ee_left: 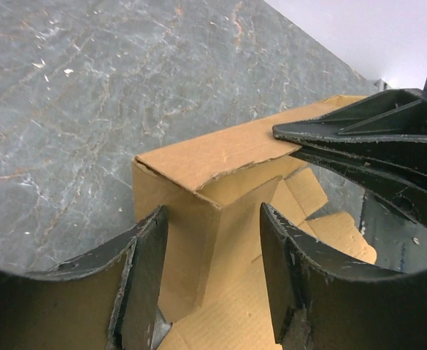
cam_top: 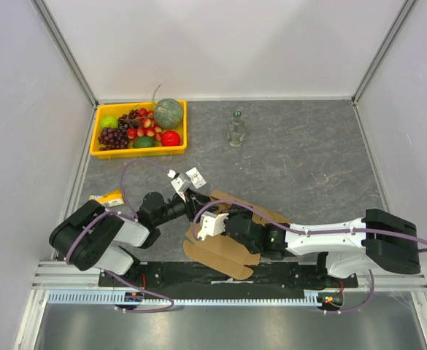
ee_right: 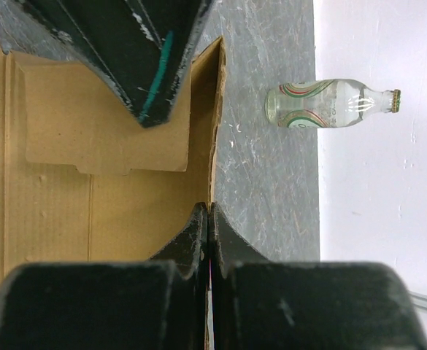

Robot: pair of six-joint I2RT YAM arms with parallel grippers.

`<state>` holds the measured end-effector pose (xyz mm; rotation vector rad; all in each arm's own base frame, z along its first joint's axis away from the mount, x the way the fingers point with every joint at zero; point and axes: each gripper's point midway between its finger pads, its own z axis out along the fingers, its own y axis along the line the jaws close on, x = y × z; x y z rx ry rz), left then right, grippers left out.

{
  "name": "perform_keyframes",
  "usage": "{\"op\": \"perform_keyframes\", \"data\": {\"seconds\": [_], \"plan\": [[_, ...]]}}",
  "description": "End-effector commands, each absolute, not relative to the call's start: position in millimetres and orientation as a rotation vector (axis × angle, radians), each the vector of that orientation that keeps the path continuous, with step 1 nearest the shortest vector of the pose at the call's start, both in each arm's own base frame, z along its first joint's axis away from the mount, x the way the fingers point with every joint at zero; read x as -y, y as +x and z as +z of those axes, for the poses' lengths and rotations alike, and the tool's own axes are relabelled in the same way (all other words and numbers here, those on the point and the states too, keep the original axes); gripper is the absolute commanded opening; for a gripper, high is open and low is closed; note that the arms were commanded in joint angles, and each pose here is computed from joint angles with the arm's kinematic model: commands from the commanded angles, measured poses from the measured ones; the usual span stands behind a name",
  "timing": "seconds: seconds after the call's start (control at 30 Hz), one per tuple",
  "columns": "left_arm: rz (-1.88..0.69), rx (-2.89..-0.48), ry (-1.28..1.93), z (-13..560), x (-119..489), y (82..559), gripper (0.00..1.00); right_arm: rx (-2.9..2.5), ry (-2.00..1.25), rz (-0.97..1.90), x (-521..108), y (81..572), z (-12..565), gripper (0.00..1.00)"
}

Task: Fold the paper box

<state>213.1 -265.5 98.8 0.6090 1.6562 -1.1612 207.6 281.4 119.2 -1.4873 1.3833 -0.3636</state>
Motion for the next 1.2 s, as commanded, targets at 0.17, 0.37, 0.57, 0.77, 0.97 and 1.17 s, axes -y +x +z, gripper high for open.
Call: {"op": "perform_keyframes", "data": {"seconds": [0.17,0.37,0.57,0.77,0.97,1.17], "plan": [[-0.978,-1.584,0.651,110.8,266.6,235.3,0.61,-1.375,-1.422,-0.240,-301.1,197.9,137.7,0.00],[-0.929,-1.614,0.650,100.6,266.2,238.8,0.65,-1.377,-1.416,-0.212,-303.8,194.6,137.0,0.01],[-0.887,-1.614,0.646,97.4,264.7,246.3,0.73,-1.382,-1.413,-0.182,-306.6,192.1,135.2,0.01],[-0.883,-1.621,0.648,91.5,264.8,247.0,0.71,-1.387,-1.403,-0.172,-307.1,192.1,135.7,0.02],[-0.898,-1.628,0.655,86.1,263.9,240.7,0.63,-1.391,-1.406,-0.175,-306.6,191.7,133.4,0.02],[-0.874,-1.636,0.654,82.5,262.0,241.6,0.61,-1.393,-1.398,-0.158,-308.6,191.3,135.4,0.03]]}}
